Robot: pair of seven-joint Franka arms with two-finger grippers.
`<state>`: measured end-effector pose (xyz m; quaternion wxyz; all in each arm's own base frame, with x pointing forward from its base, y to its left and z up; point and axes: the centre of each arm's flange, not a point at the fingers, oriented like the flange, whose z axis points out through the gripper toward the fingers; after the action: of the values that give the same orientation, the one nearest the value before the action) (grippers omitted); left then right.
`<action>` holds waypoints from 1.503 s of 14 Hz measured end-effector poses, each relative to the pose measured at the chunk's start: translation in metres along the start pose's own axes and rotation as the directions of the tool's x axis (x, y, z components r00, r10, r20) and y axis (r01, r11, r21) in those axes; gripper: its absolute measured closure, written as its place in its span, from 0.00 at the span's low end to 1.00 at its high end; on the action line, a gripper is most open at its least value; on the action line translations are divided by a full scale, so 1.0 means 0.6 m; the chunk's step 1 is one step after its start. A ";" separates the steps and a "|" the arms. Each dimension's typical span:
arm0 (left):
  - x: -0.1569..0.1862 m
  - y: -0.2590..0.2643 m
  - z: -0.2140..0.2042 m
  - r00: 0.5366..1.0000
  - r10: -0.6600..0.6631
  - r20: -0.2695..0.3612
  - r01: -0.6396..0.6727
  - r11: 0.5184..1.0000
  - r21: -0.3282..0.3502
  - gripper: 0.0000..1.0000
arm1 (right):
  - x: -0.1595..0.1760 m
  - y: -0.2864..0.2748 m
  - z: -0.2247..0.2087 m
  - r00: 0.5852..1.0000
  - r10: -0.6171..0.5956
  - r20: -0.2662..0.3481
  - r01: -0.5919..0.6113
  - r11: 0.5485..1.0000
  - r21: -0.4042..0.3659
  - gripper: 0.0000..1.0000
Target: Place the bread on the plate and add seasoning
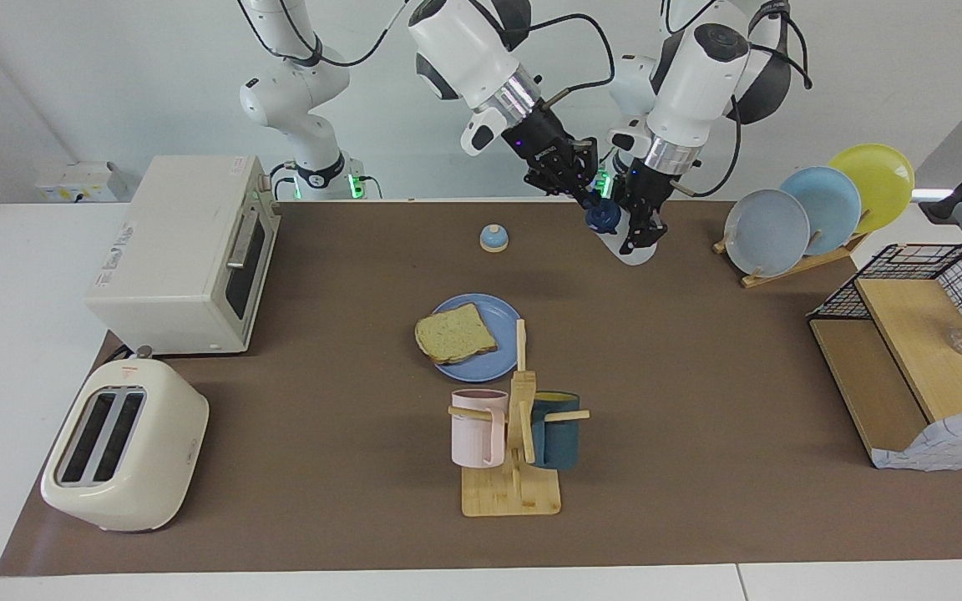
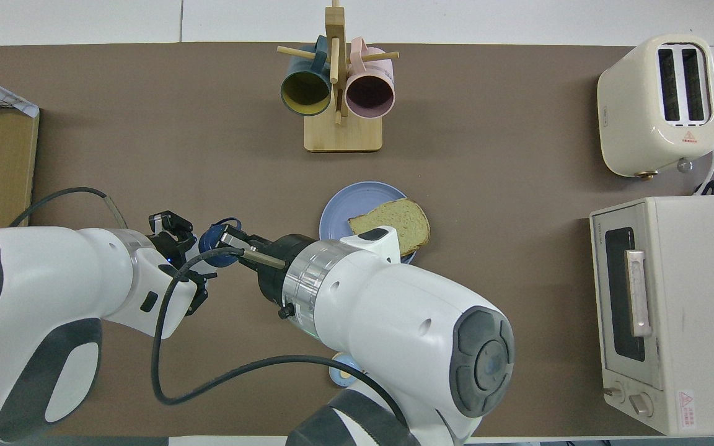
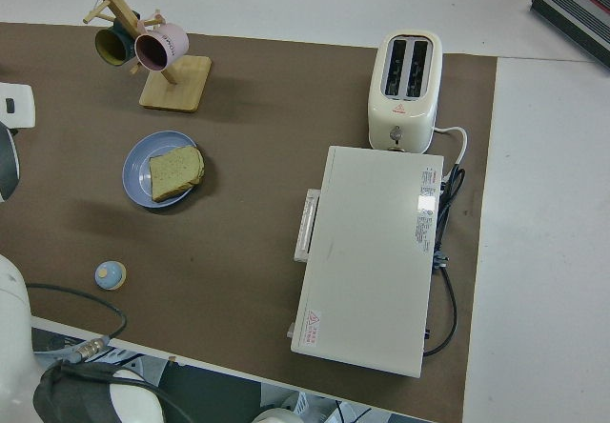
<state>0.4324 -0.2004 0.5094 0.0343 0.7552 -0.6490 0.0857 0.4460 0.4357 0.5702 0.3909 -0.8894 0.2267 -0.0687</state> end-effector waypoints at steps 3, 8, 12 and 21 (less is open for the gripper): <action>0.003 0.003 0.001 1.000 0.005 0.001 -0.005 1.000 0.000 0.54 | 0.001 0.000 -0.004 1.000 -0.007 0.011 0.007 1.000 -0.014 0.86; 0.022 0.015 0.000 1.000 0.027 -0.004 -0.027 1.000 -0.002 0.54 | 0.016 -0.014 -0.025 0.993 -0.084 0.078 0.093 0.989 -0.118 0.86; 0.036 0.024 -0.001 0.999 0.043 -0.008 -0.043 0.999 -0.003 0.54 | 0.024 -0.019 -0.039 0.985 -0.122 0.124 0.142 0.975 -0.173 0.86; 0.053 0.032 -0.008 0.998 0.055 -0.025 -0.055 0.998 0.004 0.54 | 0.046 -0.023 -0.060 0.974 -0.152 0.167 0.188 0.956 -0.226 0.86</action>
<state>0.4176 -0.2338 0.5185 0.0388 0.7358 -0.6691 0.0970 0.4647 0.4072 0.6036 0.2887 -0.9490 0.1261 -0.0081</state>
